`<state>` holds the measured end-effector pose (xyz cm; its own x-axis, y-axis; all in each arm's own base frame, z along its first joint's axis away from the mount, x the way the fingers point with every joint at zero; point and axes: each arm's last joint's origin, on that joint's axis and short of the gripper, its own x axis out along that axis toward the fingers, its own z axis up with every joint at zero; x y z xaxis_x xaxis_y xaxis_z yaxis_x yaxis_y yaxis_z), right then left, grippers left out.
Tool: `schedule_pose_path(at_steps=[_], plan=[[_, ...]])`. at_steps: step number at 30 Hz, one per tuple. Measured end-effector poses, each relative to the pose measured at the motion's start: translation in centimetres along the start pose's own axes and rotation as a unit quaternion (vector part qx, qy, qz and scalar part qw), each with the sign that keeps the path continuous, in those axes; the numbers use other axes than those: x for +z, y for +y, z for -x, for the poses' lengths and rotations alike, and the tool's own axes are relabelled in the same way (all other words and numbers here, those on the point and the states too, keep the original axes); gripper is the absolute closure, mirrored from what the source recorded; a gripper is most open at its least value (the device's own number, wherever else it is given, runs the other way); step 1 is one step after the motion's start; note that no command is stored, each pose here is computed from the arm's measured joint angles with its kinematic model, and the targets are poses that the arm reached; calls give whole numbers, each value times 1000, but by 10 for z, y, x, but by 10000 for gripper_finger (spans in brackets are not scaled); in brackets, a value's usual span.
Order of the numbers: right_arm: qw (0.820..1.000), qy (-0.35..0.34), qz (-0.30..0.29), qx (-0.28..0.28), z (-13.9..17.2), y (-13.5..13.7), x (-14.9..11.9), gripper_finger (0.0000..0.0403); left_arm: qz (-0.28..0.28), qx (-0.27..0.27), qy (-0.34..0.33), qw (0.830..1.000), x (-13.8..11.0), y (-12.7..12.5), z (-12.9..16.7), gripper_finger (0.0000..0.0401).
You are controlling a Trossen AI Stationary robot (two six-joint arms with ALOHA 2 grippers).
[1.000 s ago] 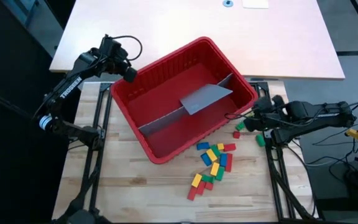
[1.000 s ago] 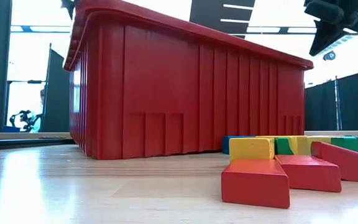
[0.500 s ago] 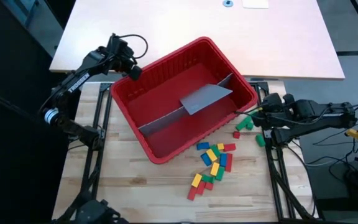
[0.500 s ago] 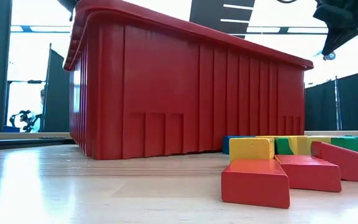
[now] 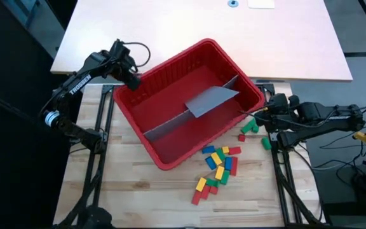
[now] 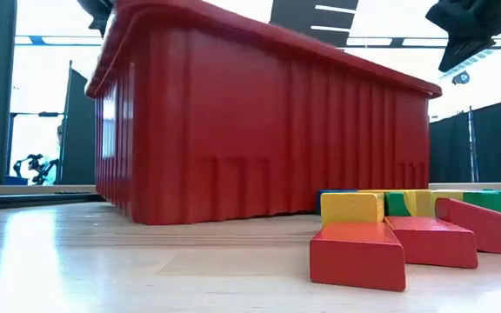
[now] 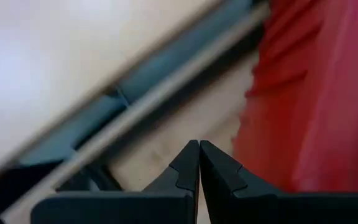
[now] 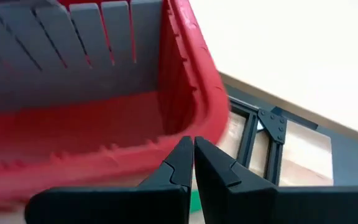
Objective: Sort blocks
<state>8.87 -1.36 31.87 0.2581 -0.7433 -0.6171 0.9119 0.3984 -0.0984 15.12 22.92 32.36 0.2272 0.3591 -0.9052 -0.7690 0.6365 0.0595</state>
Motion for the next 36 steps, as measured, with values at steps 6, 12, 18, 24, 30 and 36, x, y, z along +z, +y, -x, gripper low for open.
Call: schedule_pose_path(at_steps=[6,12,18,24,30,36], plan=[[1000,-6,-6,6,-1,4,2,403,-9,-64,57,996,-20,-12,-1,401],[1000,-6,-4,18,0,6,3,403,1,-64,43,997,-45,-18,10,401],[1000,-6,2,18,0,6,3,403,34,-22,-62,997,-63,-17,36,401],[1000,-6,5,18,0,6,3,403,43,-8,-174,984,-63,-15,63,401],[1000,-6,4,18,0,6,3,403,42,-18,-230,972,-49,-15,81,401],[999,-16,-16,37,0,10,6,403,28,-56,-261,963,-33,-17,86,401]])
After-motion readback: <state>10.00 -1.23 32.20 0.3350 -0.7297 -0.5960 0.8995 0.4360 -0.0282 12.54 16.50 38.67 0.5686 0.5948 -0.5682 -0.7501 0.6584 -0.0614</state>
